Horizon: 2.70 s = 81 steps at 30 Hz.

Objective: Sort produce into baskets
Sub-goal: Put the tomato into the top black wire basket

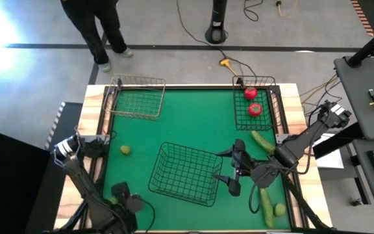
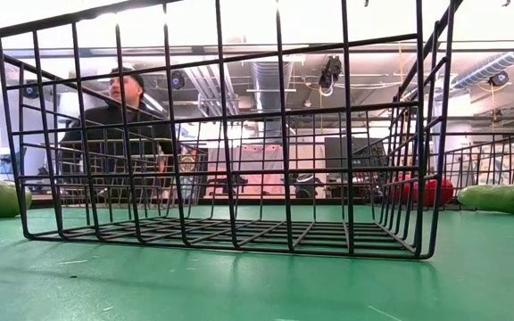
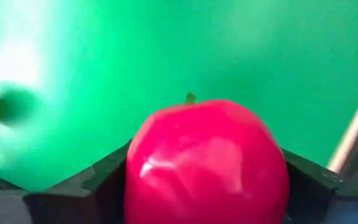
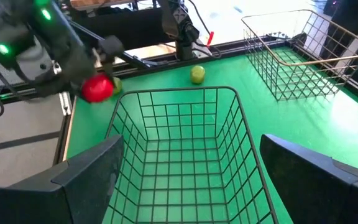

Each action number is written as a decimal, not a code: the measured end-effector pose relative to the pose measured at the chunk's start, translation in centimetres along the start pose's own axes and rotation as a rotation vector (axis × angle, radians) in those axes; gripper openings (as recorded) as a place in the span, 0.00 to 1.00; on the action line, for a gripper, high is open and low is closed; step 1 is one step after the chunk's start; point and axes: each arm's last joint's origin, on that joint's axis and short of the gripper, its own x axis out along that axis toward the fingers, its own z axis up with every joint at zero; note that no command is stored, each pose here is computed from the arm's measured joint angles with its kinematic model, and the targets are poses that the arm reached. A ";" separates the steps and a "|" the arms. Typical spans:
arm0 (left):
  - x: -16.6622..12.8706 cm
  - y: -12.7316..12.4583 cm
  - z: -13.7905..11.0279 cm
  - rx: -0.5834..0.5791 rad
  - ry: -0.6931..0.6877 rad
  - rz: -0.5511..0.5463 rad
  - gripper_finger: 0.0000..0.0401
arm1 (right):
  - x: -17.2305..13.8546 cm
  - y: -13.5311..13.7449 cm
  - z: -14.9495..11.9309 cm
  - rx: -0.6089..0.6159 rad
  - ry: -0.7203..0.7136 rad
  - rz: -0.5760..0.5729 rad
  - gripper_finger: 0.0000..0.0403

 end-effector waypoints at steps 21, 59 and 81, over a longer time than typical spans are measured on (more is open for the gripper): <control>-7.2 3.7 8.9 -0.195 -0.614 0.118 0.69 | 8.0 8.1 -2.2 -0.635 -0.133 -0.047 0.91; 4.7 34.7 28.3 -0.280 -0.844 -0.728 0.69 | 7.7 -12.2 -3.0 -0.503 -0.009 -0.573 0.91; 13.4 36.4 29.6 -0.461 -0.731 -0.595 0.70 | 5.1 -19.3 2.0 -0.294 0.062 -0.476 0.91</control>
